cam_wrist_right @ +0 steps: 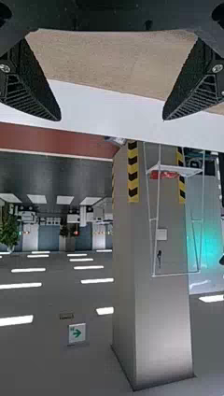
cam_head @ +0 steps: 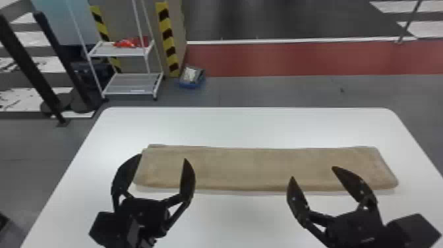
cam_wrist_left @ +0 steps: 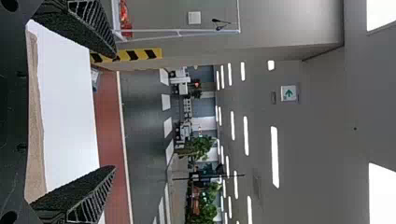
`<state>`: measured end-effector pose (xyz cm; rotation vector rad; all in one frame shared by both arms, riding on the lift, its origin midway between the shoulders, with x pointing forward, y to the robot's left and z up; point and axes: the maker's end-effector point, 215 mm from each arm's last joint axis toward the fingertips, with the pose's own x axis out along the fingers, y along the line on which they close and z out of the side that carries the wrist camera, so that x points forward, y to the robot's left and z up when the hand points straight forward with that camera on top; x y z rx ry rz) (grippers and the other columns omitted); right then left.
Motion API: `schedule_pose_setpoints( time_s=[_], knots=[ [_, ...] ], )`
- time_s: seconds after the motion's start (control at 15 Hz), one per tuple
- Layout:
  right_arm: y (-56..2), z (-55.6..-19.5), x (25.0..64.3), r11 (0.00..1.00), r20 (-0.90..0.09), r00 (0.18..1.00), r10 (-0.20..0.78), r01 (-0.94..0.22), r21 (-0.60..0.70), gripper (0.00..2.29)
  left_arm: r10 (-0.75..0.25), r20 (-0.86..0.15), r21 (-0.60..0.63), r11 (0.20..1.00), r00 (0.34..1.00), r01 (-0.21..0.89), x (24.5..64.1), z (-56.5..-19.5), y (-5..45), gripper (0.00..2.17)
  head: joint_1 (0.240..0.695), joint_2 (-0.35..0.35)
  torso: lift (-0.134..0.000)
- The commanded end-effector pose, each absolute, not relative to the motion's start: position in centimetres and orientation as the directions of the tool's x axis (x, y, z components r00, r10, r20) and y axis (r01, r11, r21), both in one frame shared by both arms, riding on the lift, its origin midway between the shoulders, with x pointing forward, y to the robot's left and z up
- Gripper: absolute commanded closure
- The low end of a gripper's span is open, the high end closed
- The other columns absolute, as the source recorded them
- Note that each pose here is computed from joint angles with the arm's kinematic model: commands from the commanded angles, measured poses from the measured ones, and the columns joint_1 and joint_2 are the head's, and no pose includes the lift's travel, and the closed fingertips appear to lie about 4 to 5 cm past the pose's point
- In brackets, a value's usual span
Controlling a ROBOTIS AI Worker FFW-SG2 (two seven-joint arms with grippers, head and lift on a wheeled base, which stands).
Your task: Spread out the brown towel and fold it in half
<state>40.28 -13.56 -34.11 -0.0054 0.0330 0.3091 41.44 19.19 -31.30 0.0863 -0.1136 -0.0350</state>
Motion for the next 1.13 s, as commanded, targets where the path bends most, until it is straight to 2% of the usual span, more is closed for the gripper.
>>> schedule_pose_setpoints(
  time_s=[0.0,0.27,0.47,1.07],
  knots=[
    [-13.8,-33.6,40.3,0.957,-0.023,0.957,0.289,-0.289,0.002,0.08,-0.032,0.112,0.087,0.996,0.993,0.022,41.4,-31.0,19.6,0.02,0.695,0.078,-0.057],
    [-15.2,-33.0,40.1,0.963,-0.010,0.964,0.264,-0.263,0.061,0.08,-0.016,0.086,0.066,0.998,0.996,0.011,41.3,-31.1,20.3,0.02,0.695,0.077,-0.057],
    [-16.0,-32.9,39.8,0.967,-0.007,0.969,0.247,-0.246,0.069,0.09,-0.002,0.004,0.049,0.999,1.000,0.002,41.5,-33.3,20.7,0.02,0.695,0.070,-0.057],
    [-17.9,-33.3,40.1,0.978,-0.021,0.980,0.200,-0.198,0.067,0.09,0.033,0.013,0.052,0.998,0.999,-0.033,41.6,-33.0,22.0,0.02,0.695,0.062,-0.057]
  ],
)
